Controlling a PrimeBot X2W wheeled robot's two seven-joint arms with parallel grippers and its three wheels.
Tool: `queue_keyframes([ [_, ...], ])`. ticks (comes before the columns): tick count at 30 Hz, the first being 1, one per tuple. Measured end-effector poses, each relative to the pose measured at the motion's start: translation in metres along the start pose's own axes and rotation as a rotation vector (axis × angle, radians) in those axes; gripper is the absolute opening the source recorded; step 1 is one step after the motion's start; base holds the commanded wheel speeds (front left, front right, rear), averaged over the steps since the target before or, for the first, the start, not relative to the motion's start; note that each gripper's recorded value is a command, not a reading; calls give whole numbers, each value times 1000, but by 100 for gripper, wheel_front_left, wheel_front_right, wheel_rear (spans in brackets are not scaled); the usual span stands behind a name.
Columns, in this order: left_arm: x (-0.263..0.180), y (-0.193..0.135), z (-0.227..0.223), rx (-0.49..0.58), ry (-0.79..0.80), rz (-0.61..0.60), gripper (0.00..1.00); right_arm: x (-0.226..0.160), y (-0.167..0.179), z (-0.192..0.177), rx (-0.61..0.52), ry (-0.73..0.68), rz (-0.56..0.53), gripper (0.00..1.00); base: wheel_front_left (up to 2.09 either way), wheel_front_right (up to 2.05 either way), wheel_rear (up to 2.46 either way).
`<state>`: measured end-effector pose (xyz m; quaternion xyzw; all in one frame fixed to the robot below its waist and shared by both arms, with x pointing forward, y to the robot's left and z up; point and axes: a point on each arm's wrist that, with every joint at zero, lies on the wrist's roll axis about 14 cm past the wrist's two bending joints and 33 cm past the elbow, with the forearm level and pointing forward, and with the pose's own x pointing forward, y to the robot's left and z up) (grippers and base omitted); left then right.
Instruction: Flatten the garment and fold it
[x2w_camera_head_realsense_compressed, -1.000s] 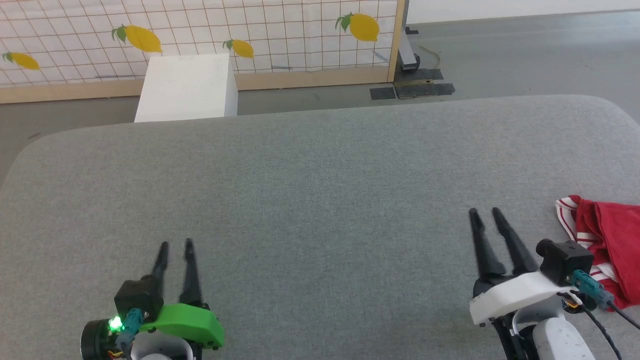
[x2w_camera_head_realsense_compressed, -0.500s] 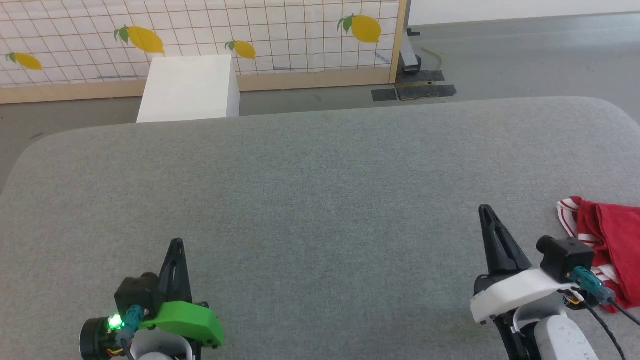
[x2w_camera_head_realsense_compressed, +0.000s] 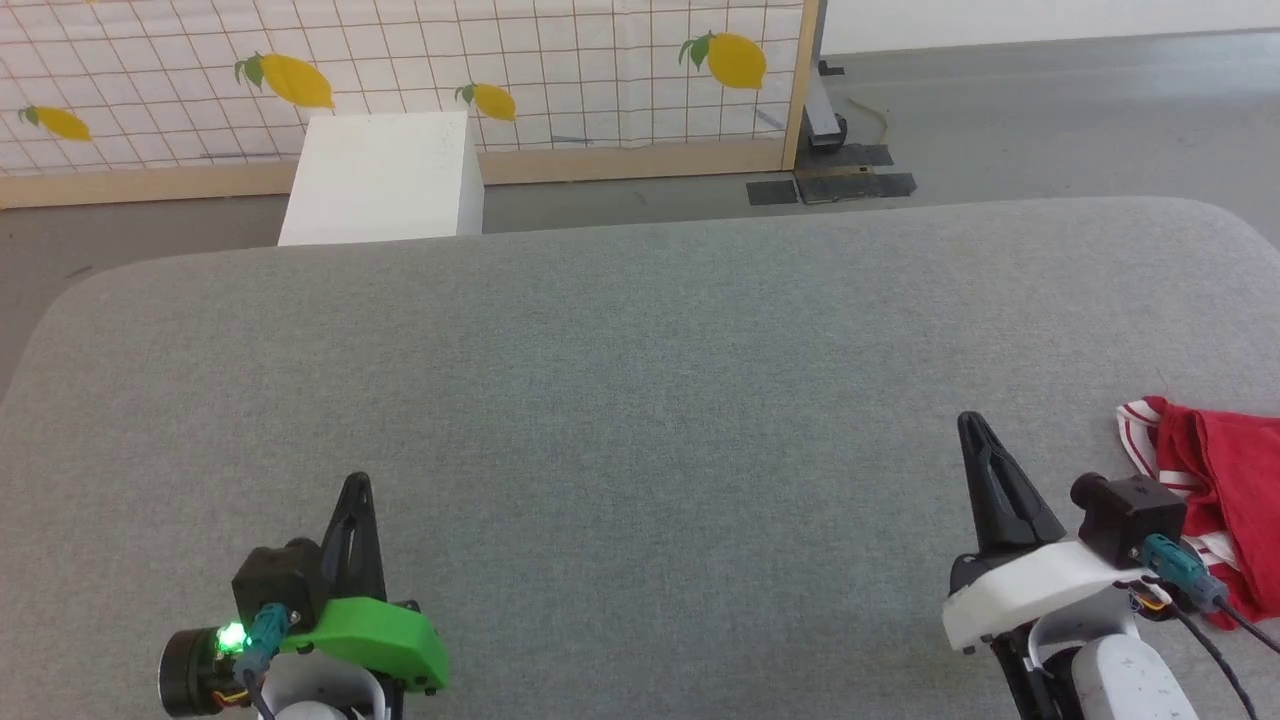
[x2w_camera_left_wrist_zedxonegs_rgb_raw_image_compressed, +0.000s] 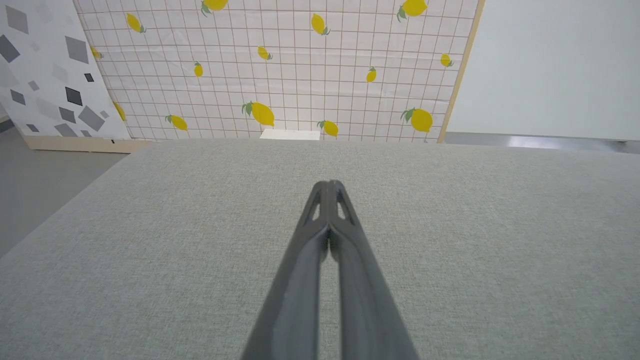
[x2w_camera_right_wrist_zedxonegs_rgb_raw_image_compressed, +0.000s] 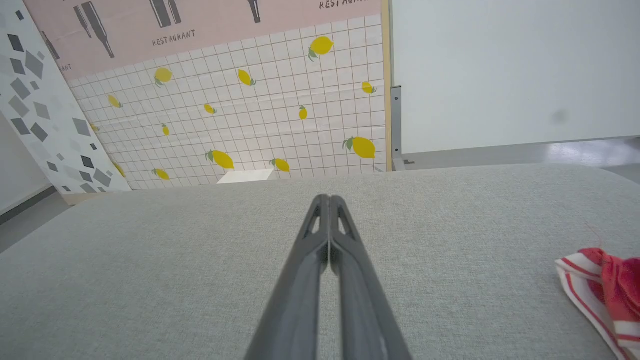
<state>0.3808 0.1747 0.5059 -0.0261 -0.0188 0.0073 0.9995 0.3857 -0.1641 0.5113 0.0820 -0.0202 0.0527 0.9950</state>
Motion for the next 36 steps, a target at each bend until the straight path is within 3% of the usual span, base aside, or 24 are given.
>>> queue_keyframes([
  [36, -1, -2, 11, 33, 3, -14, 0, -2, 5, 7, -77, 19, 19, 0, 0, 0, 0],
])
